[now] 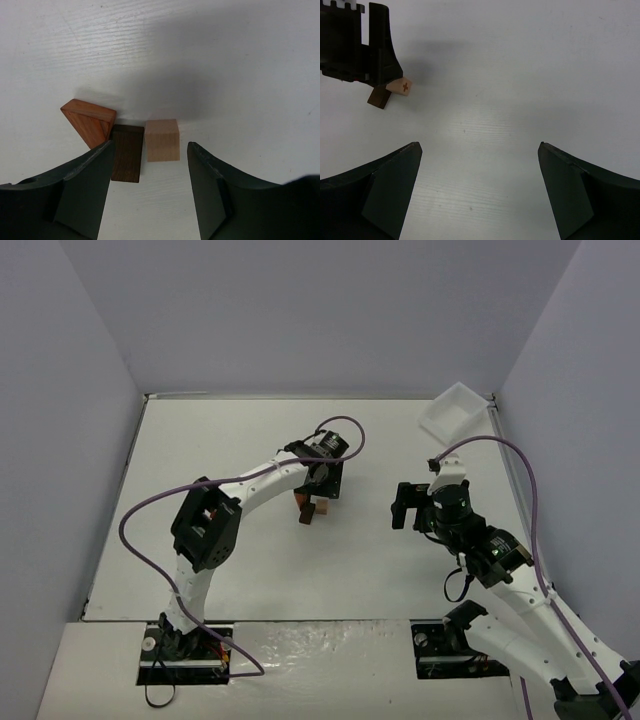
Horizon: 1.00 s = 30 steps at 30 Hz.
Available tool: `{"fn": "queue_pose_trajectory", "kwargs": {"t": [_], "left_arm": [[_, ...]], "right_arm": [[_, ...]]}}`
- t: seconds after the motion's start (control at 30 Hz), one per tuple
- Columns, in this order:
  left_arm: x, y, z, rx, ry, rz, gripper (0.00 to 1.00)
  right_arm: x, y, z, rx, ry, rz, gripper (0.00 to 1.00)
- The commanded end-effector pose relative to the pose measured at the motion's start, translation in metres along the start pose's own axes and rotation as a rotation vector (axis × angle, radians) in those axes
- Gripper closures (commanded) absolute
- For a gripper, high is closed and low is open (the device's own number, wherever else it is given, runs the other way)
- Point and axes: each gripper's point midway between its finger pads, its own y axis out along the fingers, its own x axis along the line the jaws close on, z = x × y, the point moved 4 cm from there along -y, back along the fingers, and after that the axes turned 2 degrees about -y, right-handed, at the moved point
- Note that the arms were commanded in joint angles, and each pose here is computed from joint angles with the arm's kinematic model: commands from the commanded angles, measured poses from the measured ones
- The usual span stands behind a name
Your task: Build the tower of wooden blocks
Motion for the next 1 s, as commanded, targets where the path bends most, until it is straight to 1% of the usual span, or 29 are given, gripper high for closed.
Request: {"fn": "queue_pose_trajectory", "kwargs": {"t": [0.0, 0.17, 0.27, 0.43, 0.8, 0.9, 0.93, 0.97], "left_arm": [[-0.015, -0.020, -0.027, -0.104, -0.084, 0.034, 0.44], [-0.019, -0.013, -0.021, -0.083, -0.083, 0.036, 0.45], [-0.022, -0.012, -0.017, -0.077, -0.078, 0.034, 0.51], [-0.023, -0.003, -0.006, -0.045, -0.073, 0.025, 0.52], [-0.021, 0.006, -0.002, -0.032, -0.063, 0.005, 0.52], [-0.021, 0.005, -0.002, -0.034, -0.060, 0.007, 0.56], [-0.022, 0.004, -0.003, -0.036, -0.058, 0.009, 0.58], [-0.022, 0.003, -0.003, -0.038, -0.056, 0.011, 0.63]], "right_arm": [[0.004, -0.003, -0.022, -0.085, 0.040, -0.016, 0.00], [0.003, -0.002, -0.020, -0.081, 0.037, -0.012, 0.00], [0.003, -0.002, -0.018, -0.080, 0.036, -0.010, 0.00], [0.002, -0.001, -0.017, -0.078, 0.033, -0.001, 0.00], [0.001, -0.003, -0.018, -0.087, 0.034, -0.002, 0.00], [0.000, -0.004, -0.018, -0.090, 0.036, -0.002, 0.00], [0.000, -0.004, -0.018, -0.092, 0.037, -0.003, 0.00], [0.000, -0.004, -0.018, -0.091, 0.036, -0.003, 0.00]]}}
